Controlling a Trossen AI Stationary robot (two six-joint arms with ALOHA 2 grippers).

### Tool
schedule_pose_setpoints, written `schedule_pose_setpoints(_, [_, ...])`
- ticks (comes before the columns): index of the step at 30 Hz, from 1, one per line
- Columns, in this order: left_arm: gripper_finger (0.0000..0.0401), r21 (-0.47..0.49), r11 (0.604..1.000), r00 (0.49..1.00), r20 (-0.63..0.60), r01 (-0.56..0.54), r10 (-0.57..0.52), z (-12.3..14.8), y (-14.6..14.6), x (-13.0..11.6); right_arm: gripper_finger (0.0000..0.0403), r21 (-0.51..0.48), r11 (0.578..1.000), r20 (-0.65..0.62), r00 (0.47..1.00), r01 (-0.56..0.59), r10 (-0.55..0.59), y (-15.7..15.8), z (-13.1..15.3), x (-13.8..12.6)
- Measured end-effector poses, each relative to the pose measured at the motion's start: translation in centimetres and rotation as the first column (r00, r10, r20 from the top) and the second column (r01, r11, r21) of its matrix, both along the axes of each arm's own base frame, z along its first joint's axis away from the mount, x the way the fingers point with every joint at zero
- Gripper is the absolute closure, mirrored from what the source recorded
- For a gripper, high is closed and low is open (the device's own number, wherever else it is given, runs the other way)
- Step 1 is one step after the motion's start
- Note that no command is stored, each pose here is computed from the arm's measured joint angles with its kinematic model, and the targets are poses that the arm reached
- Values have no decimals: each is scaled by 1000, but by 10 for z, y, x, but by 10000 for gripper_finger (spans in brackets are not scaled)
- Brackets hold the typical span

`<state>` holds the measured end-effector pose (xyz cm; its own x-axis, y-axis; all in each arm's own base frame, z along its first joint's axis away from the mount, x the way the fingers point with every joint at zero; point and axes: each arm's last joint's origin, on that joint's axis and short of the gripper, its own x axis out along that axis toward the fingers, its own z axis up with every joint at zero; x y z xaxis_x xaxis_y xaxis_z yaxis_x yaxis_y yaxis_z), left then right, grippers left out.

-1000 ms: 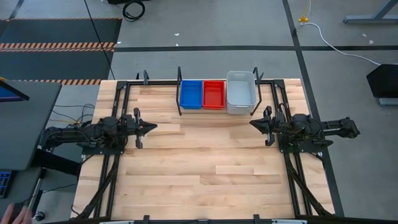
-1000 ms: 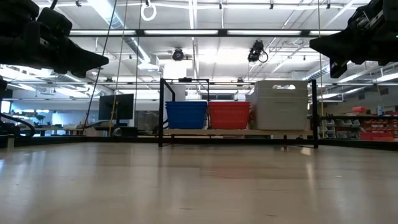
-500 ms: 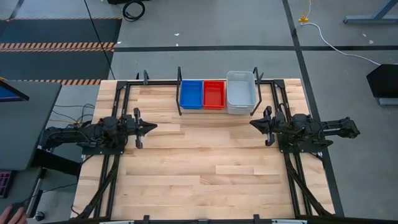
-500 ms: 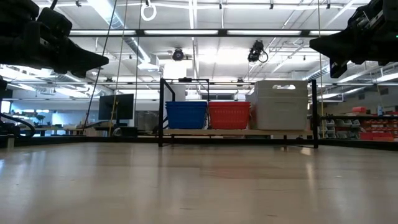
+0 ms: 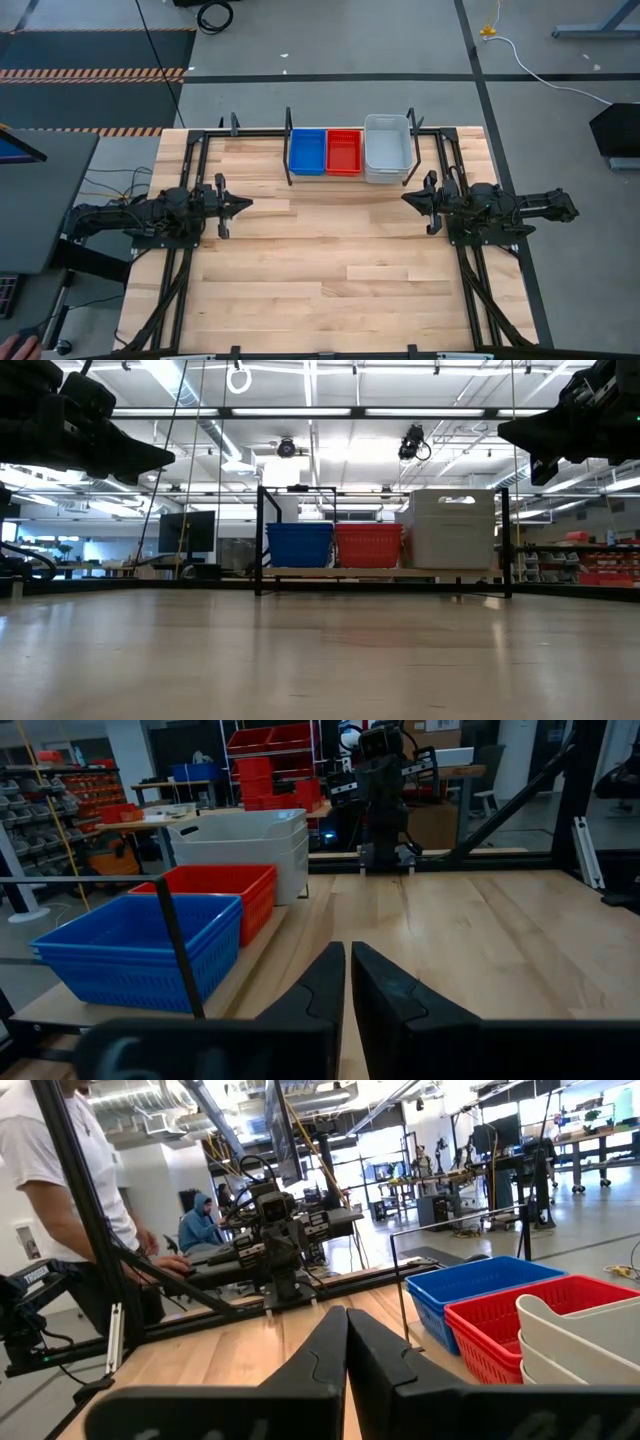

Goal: Stack baskets on shelf by color
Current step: Return to Home Position

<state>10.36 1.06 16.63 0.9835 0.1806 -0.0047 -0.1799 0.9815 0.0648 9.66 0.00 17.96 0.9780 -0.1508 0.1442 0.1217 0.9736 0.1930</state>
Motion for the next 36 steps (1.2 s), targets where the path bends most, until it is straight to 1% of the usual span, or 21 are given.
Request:
schedule_pose_setpoints(8, [382,0,1000,1000,0,0,0,0,0,0,390,0,1000,0,1000,0,0,0,0,0])
schedule_pose_setpoints(17, [370,0,1000,1000,0,0,0,0,0,0,390,0,1000,0,1000,0,0,0,0,0])
schedule_pose_setpoints(28, [382,0,1000,1000,0,0,0,0,0,0,390,0,1000,0,1000,0,0,0,0,0])
schedule_pose_setpoints(36, [372,0,1000,1000,0,0,0,0,0,0,390,0,1000,0,1000,0,0,0,0,0])
